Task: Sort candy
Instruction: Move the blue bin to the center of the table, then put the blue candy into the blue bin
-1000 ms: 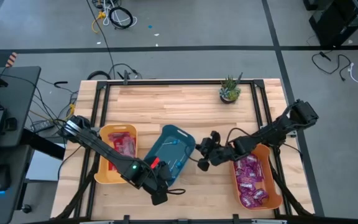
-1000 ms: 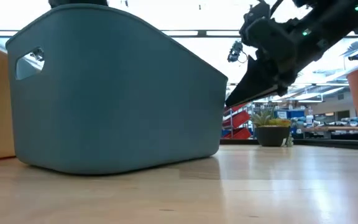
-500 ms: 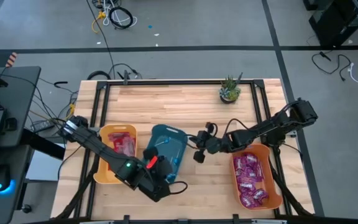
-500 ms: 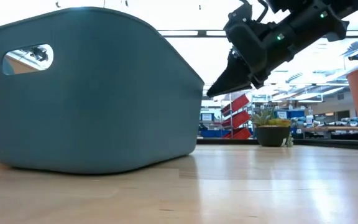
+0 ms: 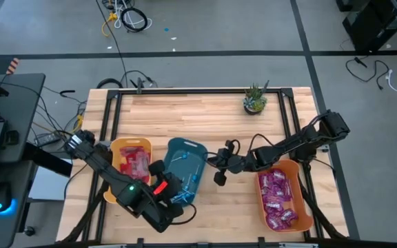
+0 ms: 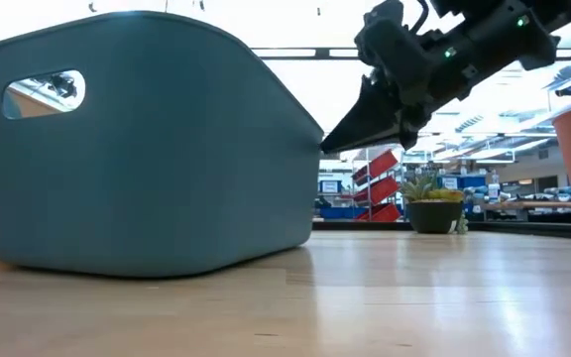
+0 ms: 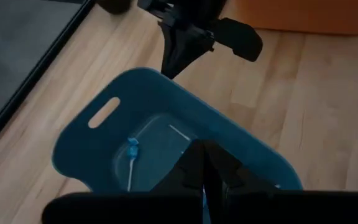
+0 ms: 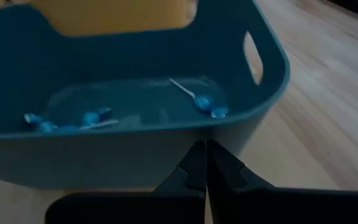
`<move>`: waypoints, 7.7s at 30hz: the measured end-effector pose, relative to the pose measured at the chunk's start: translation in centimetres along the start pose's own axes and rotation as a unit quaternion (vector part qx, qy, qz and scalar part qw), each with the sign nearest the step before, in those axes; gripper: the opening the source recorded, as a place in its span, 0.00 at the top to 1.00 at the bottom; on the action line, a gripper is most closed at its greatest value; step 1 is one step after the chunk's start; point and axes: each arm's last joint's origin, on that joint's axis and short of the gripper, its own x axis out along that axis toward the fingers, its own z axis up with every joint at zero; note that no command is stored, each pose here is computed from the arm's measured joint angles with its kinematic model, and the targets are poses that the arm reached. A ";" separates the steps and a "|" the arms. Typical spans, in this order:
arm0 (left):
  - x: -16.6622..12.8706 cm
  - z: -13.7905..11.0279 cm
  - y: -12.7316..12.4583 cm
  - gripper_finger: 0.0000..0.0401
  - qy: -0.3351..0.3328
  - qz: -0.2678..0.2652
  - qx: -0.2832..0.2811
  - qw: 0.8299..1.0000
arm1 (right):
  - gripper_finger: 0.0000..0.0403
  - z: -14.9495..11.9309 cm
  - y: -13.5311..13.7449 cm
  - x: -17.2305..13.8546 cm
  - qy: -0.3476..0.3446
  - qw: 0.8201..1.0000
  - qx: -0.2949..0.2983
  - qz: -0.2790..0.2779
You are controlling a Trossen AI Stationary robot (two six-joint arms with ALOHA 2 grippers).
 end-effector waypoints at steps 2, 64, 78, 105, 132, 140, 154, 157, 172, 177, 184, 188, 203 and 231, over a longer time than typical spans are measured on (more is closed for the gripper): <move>-0.3 -0.4 0.0 1.00 0.006 0.004 -0.009 1.000 | 1.00 -0.2 -0.1 0.5 0.001 1.000 -0.004 -0.002; -4.2 -3.9 -1.2 1.00 -0.036 0.013 -0.064 0.997 | 1.00 1.1 -2.0 3.5 -0.065 0.997 -0.007 0.044; -4.2 -3.8 -1.3 1.00 -0.042 0.012 -0.067 0.997 | 1.00 1.2 -3.4 3.9 -0.045 0.998 -0.016 0.027; -4.1 -3.8 -1.3 1.00 -0.047 0.015 -0.065 0.997 | 1.00 0.2 -2.8 5.6 -0.066 0.994 0.004 0.088; -3.0 -4.1 -2.5 1.00 -0.065 0.026 -0.040 0.997 | 1.00 2.5 0.4 -9.5 0.070 0.984 -0.046 0.160; -3.0 -3.5 -3.3 1.00 -0.084 0.002 -0.018 0.996 | 1.00 1.2 0.3 -14.6 0.139 0.976 0.012 0.166; -2.9 -3.2 -3.5 1.00 -0.098 0.000 0.007 0.995 | 1.00 0.5 -0.7 -19.9 0.251 0.926 0.115 0.256; -2.9 -3.2 -3.5 1.00 -0.098 0.000 0.007 0.995 | 1.00 -0.3 -1.4 -20.1 0.291 0.925 0.113 0.217; -2.9 -3.1 -3.5 1.00 -0.103 0.003 0.006 0.995 | 1.00 -3.3 -2.1 -17.8 0.350 0.935 0.063 -0.005; -2.9 -3.1 -3.5 1.00 -0.105 0.004 0.006 0.994 | 1.00 -3.8 -0.9 -16.4 0.347 0.938 0.024 0.010; -2.7 -3.4 -3.5 1.00 -0.105 0.009 0.011 0.994 | 1.00 -3.7 0.4 -14.6 0.315 0.948 -0.001 0.043; -2.1 -4.1 -3.6 1.00 -0.103 0.014 0.018 0.994 | 1.00 -3.4 0.5 -13.6 0.297 0.954 -0.004 0.044; -1.8 -4.4 -3.6 1.00 -0.102 0.019 0.024 0.994 | 1.00 -1.2 -0.2 -8.6 0.192 0.980 -0.044 0.034; -1.8 -4.3 -3.7 1.00 -0.105 0.015 0.018 0.994 | 1.00 1.8 -10.0 -6.7 0.195 0.953 -0.055 -0.224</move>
